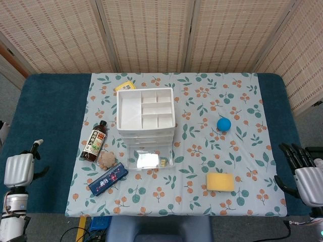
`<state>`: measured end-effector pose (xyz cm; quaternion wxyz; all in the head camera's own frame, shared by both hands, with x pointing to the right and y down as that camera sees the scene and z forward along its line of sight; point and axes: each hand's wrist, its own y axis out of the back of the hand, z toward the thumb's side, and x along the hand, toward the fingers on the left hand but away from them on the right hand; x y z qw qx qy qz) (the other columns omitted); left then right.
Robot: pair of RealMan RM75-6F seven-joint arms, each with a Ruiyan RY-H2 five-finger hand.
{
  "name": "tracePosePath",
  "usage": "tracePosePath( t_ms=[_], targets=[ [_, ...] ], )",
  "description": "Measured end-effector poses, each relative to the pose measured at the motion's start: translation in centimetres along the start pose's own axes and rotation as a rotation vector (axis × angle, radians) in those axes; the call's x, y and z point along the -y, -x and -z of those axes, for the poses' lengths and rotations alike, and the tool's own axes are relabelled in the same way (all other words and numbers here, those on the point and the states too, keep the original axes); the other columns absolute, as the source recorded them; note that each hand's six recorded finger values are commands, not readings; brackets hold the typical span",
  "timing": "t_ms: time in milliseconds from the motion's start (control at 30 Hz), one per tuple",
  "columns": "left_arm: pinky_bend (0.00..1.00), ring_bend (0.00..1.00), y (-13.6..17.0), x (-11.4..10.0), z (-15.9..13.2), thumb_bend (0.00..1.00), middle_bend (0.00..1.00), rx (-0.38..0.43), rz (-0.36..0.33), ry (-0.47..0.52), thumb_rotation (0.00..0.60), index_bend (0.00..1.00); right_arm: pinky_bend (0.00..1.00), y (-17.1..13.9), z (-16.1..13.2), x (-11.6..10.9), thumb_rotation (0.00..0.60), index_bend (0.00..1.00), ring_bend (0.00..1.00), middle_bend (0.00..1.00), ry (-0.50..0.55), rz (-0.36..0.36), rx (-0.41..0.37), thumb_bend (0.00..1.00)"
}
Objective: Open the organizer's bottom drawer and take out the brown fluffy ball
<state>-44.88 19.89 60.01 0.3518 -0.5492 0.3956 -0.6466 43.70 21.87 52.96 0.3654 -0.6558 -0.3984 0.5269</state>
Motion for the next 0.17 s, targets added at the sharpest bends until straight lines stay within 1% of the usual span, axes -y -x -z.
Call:
tracePosePath(
  t_ms=[167],
  targets=[
    [0.59,0.43,2.0,0.0,0.9,0.17,0.47,-0.008,-0.005,-0.011,0.600,0.18,0.07,-0.2,-0.1,0.9,0.600,0.00,0.01,0.07,0.018,-0.022,0.001,0.35]
  ],
)
